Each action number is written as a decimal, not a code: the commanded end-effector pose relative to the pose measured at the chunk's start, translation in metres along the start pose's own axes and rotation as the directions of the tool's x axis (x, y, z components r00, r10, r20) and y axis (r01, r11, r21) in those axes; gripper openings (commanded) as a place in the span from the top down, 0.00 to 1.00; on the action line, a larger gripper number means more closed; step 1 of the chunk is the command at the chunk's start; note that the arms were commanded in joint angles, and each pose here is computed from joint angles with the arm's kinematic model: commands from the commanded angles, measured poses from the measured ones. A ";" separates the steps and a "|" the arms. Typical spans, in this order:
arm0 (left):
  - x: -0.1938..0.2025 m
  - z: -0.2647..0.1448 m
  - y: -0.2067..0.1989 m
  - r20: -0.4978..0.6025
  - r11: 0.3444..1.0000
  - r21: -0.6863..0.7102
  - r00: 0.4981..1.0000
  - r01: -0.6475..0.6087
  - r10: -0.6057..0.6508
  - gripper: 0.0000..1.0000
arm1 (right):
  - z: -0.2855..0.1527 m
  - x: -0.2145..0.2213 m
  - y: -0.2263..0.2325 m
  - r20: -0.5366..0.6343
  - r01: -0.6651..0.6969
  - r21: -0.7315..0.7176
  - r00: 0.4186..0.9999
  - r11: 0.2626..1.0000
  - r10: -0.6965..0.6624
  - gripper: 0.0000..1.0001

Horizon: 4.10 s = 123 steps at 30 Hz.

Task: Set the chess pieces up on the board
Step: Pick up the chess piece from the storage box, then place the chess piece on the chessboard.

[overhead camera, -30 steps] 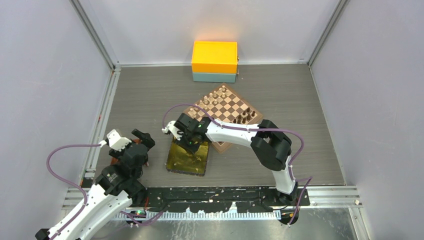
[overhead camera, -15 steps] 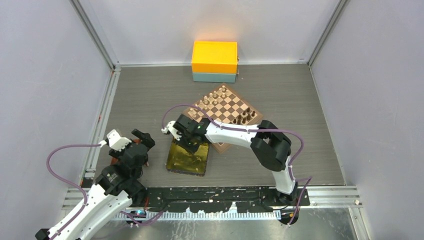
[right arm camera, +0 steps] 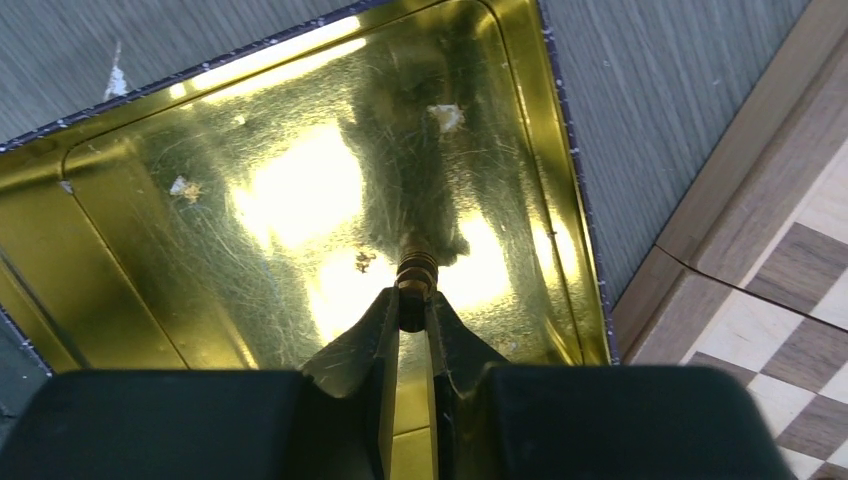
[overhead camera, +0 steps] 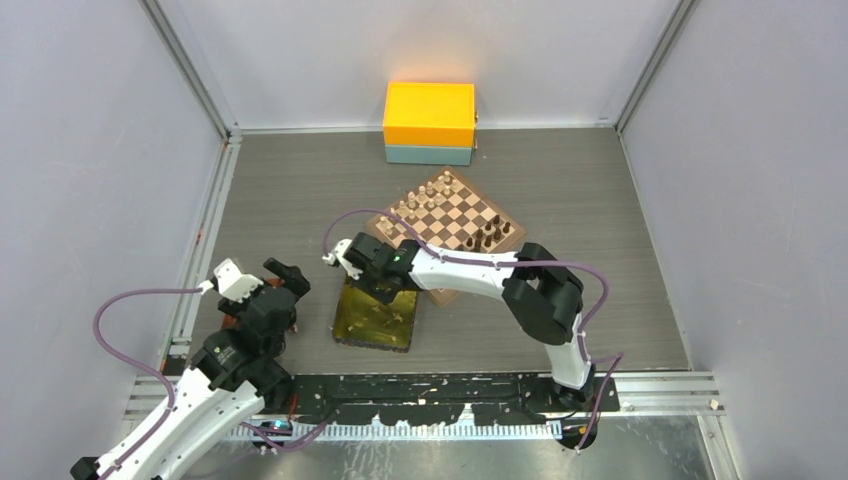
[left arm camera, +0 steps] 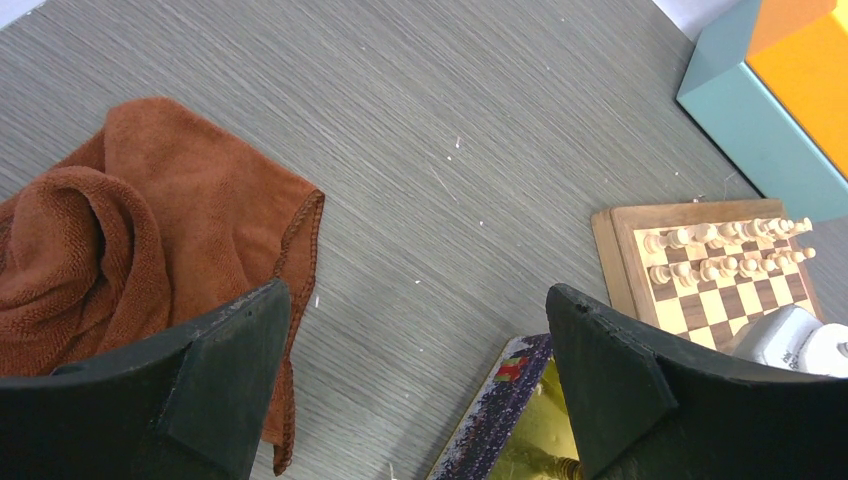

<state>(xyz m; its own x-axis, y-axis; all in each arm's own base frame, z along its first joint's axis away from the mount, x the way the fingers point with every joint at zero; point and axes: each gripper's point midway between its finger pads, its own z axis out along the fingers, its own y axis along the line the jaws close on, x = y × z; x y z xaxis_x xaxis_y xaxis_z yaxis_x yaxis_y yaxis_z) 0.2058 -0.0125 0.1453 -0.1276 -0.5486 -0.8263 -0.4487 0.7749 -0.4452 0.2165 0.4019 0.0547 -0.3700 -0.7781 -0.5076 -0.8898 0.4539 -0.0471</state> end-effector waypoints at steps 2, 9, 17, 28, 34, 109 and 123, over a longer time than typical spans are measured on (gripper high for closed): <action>-0.012 0.000 -0.007 0.035 0.999 0.006 0.999 0.041 -0.041 0.00 | -0.031 -0.031 -0.011 0.121 -0.028 0.058 0.992 0.998 0.021 0.99; -0.011 0.001 -0.010 0.033 0.999 0.009 0.999 0.036 -0.037 0.00 | -0.052 -0.039 -0.012 0.160 -0.040 0.064 0.987 0.997 0.029 0.99; -0.009 0.002 -0.015 0.026 0.999 0.015 0.999 0.030 -0.030 0.00 | -0.091 -0.046 -0.018 0.215 -0.055 0.088 0.976 0.995 0.035 0.99; -0.006 0.003 -0.019 0.013 0.999 0.023 0.999 0.029 -0.030 0.00 | -0.142 -0.013 -0.051 0.197 -0.076 0.200 0.980 0.977 0.036 0.99; -0.005 0.003 -0.019 0.009 0.999 0.027 0.999 0.033 -0.033 0.00 | -0.153 0.014 -0.081 0.207 -0.168 0.205 0.970 0.964 0.125 0.99; 0.007 0.009 -0.016 -0.007 1.000 0.015 1.000 0.018 -0.018 0.00 | -0.067 0.086 -0.131 0.070 -0.392 0.135 0.920 0.910 0.386 0.98; 0.006 0.008 -0.020 -0.009 1.000 0.021 1.000 0.020 -0.020 0.00 | -0.072 0.083 -0.133 0.078 -0.401 0.146 0.916 0.904 0.393 0.78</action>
<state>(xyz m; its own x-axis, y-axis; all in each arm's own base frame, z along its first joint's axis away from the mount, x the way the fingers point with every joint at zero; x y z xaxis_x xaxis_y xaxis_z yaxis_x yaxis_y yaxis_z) 0.2145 -0.0254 0.1344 -0.1767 -0.5368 -0.8250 -0.4420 0.7922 -0.4208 0.2774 0.2407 0.0696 -0.6754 -0.5257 -0.5172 -0.6282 0.7775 0.0300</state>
